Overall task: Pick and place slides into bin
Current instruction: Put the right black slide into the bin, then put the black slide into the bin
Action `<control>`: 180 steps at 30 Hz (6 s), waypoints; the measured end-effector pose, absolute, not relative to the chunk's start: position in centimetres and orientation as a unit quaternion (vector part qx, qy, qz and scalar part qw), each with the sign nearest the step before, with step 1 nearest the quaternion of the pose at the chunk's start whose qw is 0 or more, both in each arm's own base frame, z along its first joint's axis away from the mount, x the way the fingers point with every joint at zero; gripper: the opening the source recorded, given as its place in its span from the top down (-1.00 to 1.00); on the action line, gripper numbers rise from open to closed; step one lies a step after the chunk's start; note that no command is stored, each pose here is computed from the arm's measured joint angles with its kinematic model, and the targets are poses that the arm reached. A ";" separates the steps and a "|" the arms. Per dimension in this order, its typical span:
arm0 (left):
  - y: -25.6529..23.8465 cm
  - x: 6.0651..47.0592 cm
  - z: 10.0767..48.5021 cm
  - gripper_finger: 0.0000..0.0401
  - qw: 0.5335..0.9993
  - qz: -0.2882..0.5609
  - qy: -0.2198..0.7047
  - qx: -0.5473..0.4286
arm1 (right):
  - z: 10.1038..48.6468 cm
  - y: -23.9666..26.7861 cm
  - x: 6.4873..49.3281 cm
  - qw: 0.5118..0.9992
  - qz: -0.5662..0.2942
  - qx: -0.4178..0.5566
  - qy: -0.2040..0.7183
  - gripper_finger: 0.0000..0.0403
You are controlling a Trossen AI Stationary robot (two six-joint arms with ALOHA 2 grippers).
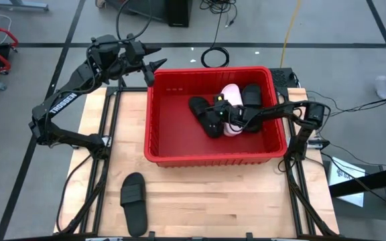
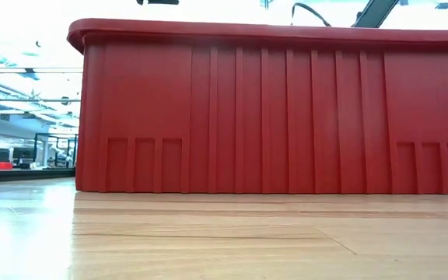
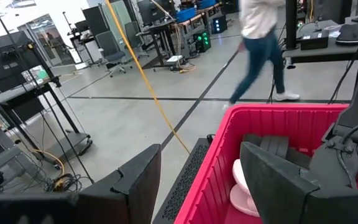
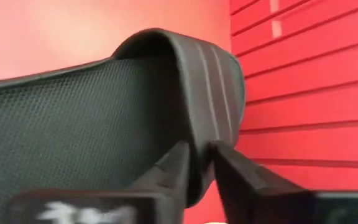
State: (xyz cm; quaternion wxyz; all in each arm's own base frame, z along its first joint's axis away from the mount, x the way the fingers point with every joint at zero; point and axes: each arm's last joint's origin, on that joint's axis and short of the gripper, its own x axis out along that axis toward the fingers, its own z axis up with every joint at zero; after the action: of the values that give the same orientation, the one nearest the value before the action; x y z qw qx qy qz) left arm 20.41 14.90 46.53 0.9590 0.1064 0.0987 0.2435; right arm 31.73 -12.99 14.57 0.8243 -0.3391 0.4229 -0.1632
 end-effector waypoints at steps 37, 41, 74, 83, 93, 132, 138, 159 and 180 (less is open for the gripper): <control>14.9 20.4 46.7 -0.12 0.960 0.246 0.088 0.098 | 16.3 -9.8 33.1 0.775 -0.324 -0.253 0.480 0.96; 14.9 20.4 46.7 -0.12 0.960 0.246 0.088 0.098 | 16.4 -9.9 33.2 0.776 -0.321 -0.262 0.476 0.83; 14.8 20.3 46.6 -0.12 0.960 0.244 0.098 0.099 | 20.6 -7.9 32.7 0.808 -0.320 -0.269 0.415 0.06; 13.0 17.7 47.4 -0.12 0.949 0.260 0.119 0.132 | 25.5 -7.4 30.8 0.835 -0.346 -0.255 0.343 0.06; 8.7 15.0 48.5 -0.12 0.963 0.220 0.100 0.121 | 30.1 -4.6 28.7 0.884 -0.347 -0.205 0.236 0.08; -12.8 20.1 41.9 -0.12 0.949 0.070 0.248 0.180 | 31.8 9.4 27.4 0.993 -0.054 0.002 0.102 0.13; -17.0 20.0 40.0 -0.12 0.946 0.064 0.250 0.196 | 30.5 10.7 27.9 0.993 -0.024 0.007 0.119 0.14; -26.4 21.0 29.5 -0.12 0.908 0.106 0.313 0.259 | 28.3 13.8 27.6 0.994 0.062 0.060 0.060 0.15; -27.7 20.5 27.5 -0.12 0.897 0.088 0.353 0.252 | 28.5 13.6 27.7 0.996 0.060 0.039 0.048 0.18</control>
State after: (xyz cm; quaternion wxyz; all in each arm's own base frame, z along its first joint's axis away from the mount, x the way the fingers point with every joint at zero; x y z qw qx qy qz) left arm 20.50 -27.65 27.51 0.8967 0.2522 0.3529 0.0884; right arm 27.69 13.63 28.55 0.9963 0.0390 0.0479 0.0603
